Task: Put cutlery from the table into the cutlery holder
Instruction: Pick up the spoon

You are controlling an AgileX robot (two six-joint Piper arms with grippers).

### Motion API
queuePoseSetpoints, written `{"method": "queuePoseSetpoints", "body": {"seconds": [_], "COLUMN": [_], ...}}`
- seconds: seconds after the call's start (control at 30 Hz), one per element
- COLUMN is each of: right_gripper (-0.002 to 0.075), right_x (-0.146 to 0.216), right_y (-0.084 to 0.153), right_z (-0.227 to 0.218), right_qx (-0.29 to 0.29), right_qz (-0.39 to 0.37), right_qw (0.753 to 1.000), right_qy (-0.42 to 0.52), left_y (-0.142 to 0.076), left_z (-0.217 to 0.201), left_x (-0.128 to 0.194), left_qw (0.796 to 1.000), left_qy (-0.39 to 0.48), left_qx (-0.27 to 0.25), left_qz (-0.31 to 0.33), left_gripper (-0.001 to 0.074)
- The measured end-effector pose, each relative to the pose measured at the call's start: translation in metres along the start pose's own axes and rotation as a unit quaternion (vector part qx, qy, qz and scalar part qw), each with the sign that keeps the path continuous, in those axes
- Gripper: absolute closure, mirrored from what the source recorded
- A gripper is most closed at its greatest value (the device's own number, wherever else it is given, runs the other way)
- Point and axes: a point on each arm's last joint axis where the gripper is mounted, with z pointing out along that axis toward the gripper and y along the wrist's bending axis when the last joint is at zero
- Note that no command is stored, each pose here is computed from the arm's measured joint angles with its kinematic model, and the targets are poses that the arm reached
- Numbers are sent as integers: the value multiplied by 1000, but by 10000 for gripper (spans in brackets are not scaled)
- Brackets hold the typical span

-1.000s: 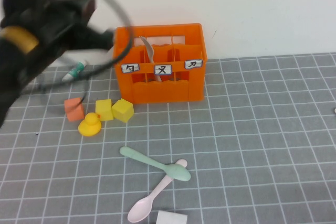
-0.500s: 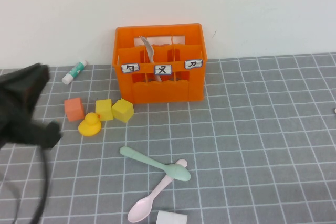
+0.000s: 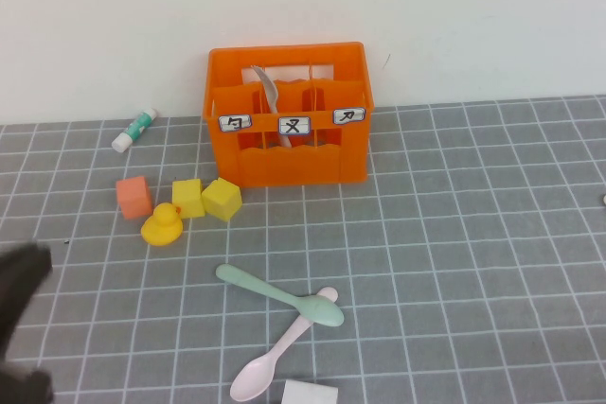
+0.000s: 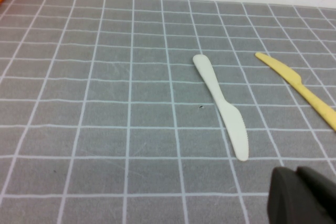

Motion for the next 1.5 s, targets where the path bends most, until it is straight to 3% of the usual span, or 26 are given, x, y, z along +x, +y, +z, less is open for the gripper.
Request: {"method": "queuePoseSetpoints", "body": {"seconds": [0.4, 0.8, 1.13, 1.37, 1.5], "right_gripper": [729, 729, 729, 729, 729], "right_x": [0, 0, 0, 0, 0], "right_y": [0, 0, 0, 0, 0], "right_z": [0, 0, 0, 0, 0], "right_qx": [0, 0, 0, 0, 0], "right_qz": [0, 0, 0, 0, 0], "right_qw": [1000, 1000, 1000, 1000, 1000], "right_qy": [0, 0, 0, 0, 0], "left_y": [-4, -5, -9, -8, -7], "left_z": [-43, -58, -16, 44, 79], "left_x": [18, 41, 24, 0, -8], "left_qw": [999, 990, 936, 911, 904], "left_qy": [24, 123, 348, 393, 405], "left_qx": [14, 10, 47, 89, 93], "left_qz": [-22, -66, -3, 91, 101], "left_gripper": [736, 736, 736, 736, 736]}}
